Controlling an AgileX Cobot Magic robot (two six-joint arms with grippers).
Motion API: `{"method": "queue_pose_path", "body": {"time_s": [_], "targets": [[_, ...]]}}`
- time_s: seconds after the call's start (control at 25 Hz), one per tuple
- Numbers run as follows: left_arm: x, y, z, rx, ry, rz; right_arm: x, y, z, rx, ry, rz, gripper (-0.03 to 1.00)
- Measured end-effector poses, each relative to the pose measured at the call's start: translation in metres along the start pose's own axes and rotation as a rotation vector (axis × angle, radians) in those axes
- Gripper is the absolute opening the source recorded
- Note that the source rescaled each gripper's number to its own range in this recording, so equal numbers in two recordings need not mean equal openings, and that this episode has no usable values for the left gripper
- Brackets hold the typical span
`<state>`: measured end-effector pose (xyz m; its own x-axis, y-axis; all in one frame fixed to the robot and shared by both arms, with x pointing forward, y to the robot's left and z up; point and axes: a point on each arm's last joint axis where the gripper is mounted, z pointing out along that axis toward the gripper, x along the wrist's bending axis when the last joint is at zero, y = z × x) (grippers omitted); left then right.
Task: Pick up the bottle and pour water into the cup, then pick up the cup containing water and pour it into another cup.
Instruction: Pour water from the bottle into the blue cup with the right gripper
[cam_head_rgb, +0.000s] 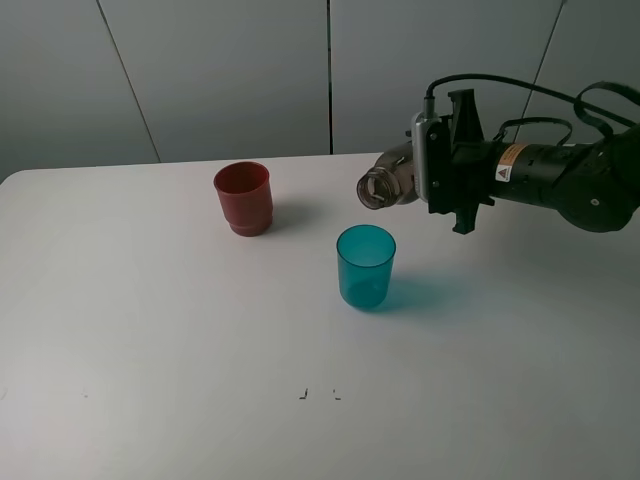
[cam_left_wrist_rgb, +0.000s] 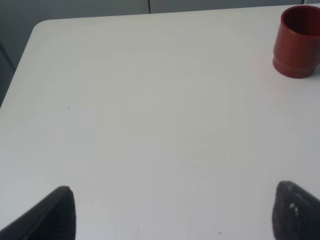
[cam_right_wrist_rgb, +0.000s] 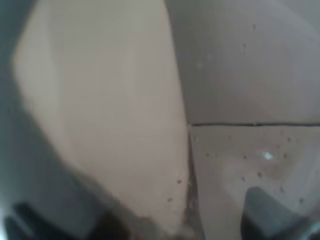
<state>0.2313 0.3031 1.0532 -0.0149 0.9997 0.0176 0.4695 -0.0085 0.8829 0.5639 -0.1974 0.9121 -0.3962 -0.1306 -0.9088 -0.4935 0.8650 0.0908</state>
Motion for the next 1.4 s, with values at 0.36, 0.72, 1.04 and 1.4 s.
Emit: {"method": "queue_pose_path", "body": {"time_s": [0.36,0.72,1.04,1.4], "targets": [[0.0,0.0,0.0,0.0,0.0,0.0,-0.0018,-0.0003,0.0007,0.0,-0.006,-0.063,0.0],[0.0,0.0,0.0,0.0,0.0,0.0,-0.0033,-0.0004,0.0012,0.0,-0.013,-0.115,0.0],[0.0,0.0,0.0,0.0,0.0,0.0,-0.0035,-0.0007,0.0012,0.004,-0.014,-0.138,0.0],[0.0,0.0,0.0,0.0,0.0,0.007,-0.0038,-0.0017,0.0012,0.015,-0.018,-0.161,0.0]]}}
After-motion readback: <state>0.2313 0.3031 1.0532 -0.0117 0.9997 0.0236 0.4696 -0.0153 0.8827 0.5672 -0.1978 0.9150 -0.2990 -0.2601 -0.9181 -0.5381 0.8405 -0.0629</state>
